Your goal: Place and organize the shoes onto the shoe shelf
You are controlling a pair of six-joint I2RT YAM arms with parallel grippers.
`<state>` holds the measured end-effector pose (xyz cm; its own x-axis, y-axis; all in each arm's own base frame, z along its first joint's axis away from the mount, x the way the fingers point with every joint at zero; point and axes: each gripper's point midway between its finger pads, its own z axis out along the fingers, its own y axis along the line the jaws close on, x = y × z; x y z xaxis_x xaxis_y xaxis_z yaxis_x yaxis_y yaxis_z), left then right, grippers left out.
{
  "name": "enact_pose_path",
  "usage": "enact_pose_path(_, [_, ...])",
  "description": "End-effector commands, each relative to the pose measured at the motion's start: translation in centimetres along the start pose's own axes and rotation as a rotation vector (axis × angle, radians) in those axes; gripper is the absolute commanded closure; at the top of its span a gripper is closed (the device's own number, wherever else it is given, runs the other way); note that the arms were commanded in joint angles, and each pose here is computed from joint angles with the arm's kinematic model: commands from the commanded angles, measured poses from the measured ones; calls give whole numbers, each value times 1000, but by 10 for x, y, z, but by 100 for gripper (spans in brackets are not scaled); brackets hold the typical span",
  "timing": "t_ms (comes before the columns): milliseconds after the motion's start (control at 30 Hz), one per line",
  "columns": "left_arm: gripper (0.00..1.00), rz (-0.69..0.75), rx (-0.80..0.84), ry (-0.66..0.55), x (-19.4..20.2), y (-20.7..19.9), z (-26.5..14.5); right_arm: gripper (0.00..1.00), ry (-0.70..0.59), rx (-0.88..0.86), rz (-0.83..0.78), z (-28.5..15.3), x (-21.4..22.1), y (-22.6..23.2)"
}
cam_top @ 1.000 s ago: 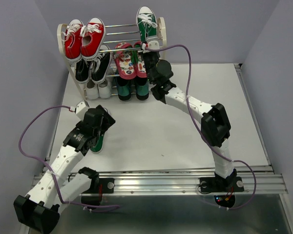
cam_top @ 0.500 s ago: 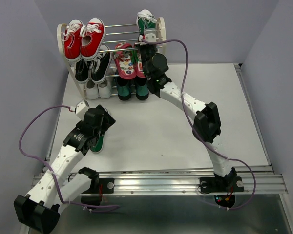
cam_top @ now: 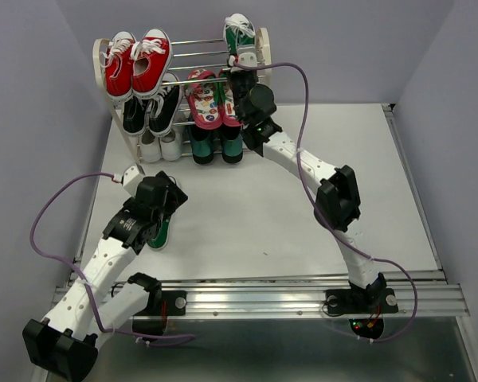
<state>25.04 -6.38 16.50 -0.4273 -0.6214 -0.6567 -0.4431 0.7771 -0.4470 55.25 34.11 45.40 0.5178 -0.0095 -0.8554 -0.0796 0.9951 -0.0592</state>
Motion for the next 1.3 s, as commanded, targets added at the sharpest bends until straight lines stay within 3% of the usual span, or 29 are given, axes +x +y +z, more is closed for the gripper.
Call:
enact_pose_path(0, [1, -17, -16, -22, -2, 6, 2, 71, -53, 6, 36, 0, -19, -14])
enact_pose_path(100, [1, -17, -23, -13, 1, 8, 3, 47, -48, 8, 53, -3, -23, -18])
enact_pose_path(333, [1, -25, -34, -1, 4, 9, 5, 22, -16, -13, 73, -4, -35, -21])
enact_pose_path(367, [1, -28, -39, 2, 5, 10, 5, 17, -16, -13, 78, -4, -40, -22])
enact_pose_path(400, [1, -31, -44, 4, 6, 11, 5, 4, 0, -24, 71, -4, -38, -20])
enact_pose_path(433, [1, -39, -52, 3, 5, 13, 5, 0, -3, -24, 76, -4, -44, -22])
enact_pose_path(1000, [1, -58, -221, 11, 16, 46, 40, 0, 87, -99, 118, -34, -111, -50])
enact_pose_path(1133, [1, -43, -301, 27, 18, 61, 56, 0, 109, -51, 148, -55, -123, -75])
enact_pose_path(1267, [1, -29, -336, 49, 25, 72, 72, 0, 162, 102, 216, -87, -130, -121])
